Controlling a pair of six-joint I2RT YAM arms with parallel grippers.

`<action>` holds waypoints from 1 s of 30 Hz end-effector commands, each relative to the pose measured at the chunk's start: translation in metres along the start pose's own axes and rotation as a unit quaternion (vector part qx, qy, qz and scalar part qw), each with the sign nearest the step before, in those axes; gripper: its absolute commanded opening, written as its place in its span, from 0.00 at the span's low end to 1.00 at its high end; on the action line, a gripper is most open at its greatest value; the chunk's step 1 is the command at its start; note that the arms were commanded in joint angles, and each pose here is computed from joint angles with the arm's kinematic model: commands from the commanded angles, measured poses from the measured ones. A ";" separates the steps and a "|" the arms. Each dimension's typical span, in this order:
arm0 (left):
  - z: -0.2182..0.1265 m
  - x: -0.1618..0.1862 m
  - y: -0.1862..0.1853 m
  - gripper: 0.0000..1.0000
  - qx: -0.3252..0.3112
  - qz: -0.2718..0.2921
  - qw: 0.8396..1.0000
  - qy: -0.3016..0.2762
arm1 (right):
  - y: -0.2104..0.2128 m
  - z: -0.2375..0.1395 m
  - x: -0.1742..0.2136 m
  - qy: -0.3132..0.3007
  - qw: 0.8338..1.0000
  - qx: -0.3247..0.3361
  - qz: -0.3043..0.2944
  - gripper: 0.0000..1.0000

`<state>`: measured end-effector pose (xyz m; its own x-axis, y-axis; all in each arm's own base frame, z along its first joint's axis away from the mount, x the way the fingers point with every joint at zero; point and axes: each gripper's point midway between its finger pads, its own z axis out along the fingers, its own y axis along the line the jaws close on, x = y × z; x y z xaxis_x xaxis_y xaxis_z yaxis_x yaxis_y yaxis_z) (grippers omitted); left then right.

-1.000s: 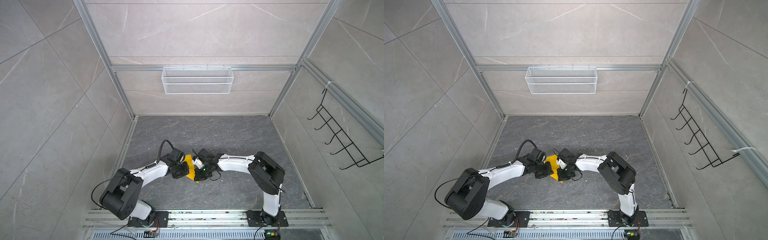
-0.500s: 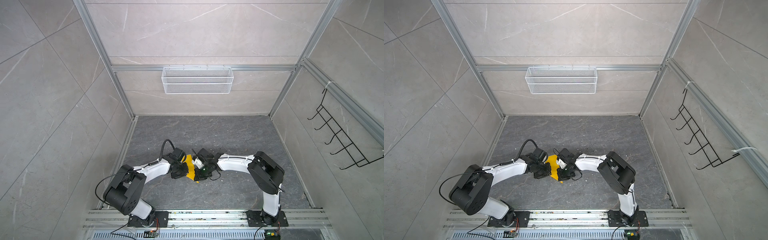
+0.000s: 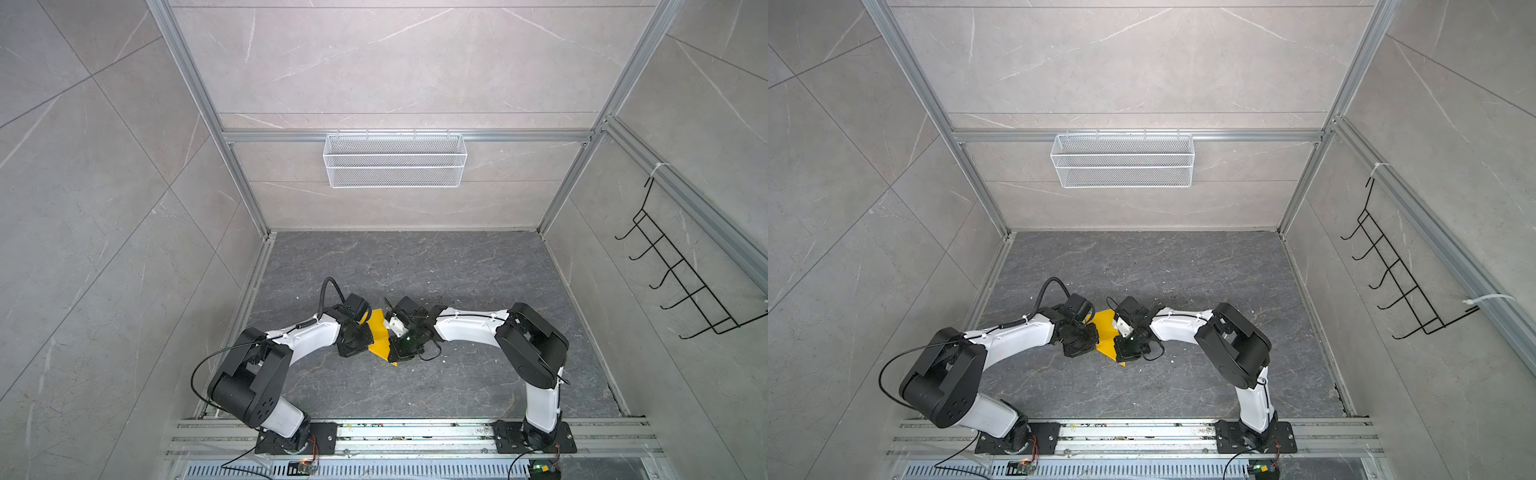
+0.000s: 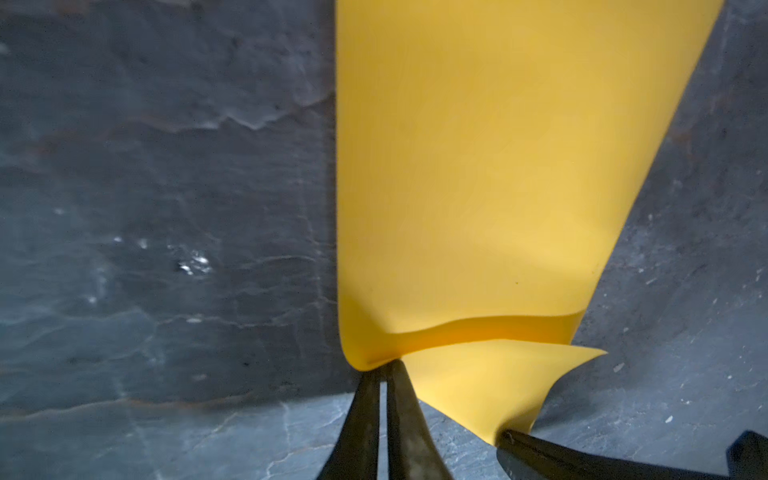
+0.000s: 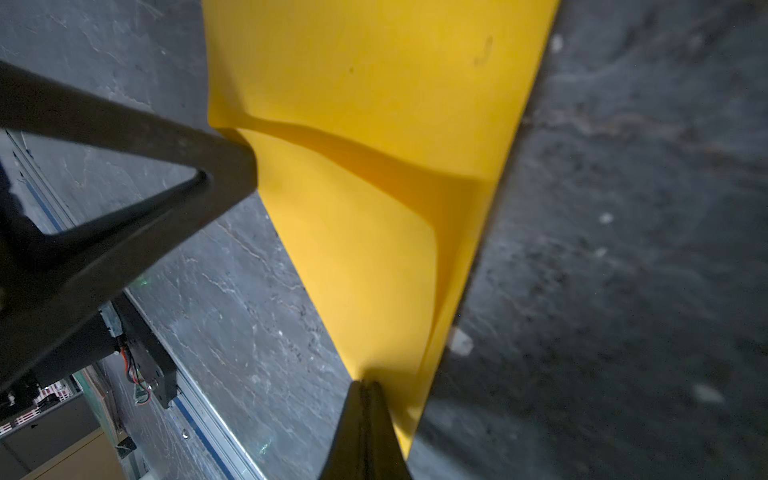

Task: Fold a paper plane with a square sheet of paper (pick it up from the middle)

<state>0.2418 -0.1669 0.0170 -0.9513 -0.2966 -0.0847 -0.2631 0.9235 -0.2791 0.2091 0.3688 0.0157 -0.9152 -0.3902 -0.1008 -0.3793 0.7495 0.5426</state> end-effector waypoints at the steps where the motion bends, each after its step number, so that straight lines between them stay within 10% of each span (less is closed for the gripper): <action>1: 0.000 -0.002 0.025 0.12 -0.060 -0.029 0.998 0.000 | -0.036 0.014 0.026 0.041 0.997 0.060 0.035 0.01; 13: -0.022 -0.022 0.023 0.10 -0.093 -0.015 0.995 -0.023 | -0.037 0.015 0.028 0.040 0.997 0.060 0.039 0.01; 22: -0.047 -0.001 -0.047 0.13 0.112 0.043 0.992 -0.028 | -0.039 0.015 0.030 0.044 0.996 0.063 0.045 0.01; 30: -0.015 0.027 -0.053 0.10 0.097 0.068 0.993 0.031 | -0.039 0.016 0.033 0.051 0.995 0.064 0.050 0.01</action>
<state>0.2279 -0.2099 0.0458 -0.9793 -0.1785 -0.0960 -0.1220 0.8974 -0.4241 0.2090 0.3687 0.0156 -0.9235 -0.3734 -0.0879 -0.3580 0.7564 0.5474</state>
